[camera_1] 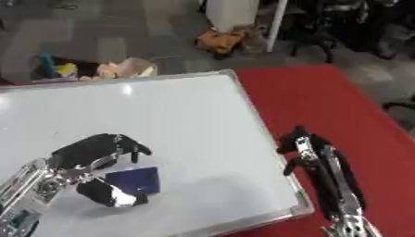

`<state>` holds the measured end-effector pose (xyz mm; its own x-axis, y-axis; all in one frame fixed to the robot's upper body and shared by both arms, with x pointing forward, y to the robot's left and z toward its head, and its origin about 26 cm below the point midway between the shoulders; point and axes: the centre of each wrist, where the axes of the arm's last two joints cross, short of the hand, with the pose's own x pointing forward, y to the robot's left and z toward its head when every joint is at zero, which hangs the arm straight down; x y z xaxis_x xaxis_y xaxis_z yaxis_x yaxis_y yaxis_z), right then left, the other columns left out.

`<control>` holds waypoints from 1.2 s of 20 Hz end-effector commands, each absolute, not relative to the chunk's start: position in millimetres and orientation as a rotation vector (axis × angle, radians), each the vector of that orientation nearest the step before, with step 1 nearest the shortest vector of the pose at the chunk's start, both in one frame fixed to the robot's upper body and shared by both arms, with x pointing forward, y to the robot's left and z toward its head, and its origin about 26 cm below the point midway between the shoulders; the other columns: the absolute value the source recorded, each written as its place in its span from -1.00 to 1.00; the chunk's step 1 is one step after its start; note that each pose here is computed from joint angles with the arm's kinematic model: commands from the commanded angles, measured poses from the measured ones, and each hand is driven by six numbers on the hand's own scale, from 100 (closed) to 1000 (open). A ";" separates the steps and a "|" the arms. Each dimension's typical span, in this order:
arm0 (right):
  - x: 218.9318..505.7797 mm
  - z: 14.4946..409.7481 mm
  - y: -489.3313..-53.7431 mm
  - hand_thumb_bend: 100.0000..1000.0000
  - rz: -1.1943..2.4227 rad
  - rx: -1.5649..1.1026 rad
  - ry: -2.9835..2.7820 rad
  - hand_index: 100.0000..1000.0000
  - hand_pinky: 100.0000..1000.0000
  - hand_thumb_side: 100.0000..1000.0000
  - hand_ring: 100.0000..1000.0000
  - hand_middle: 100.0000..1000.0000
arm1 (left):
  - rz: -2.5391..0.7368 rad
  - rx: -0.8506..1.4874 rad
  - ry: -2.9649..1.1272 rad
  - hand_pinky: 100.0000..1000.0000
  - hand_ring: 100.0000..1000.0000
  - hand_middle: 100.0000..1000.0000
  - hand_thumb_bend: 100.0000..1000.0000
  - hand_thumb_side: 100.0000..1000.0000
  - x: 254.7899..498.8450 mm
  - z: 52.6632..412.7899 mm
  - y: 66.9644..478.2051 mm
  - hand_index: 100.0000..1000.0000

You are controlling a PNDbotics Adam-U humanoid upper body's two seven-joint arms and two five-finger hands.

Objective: Wipe the whiteboard clean with a brush.

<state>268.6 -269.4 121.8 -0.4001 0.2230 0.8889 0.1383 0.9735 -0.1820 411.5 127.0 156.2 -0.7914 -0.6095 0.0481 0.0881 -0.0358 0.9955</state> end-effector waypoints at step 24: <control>267.7 129.4 -268.7 -1.00 0.103 -0.253 -2.018 0.11 -0.52 0.65 0.08 -0.13 | -1.881 0.555 -1.770 -0.60 0.19 0.02 -0.02 -0.06 410.7 158.2 120.7 0.65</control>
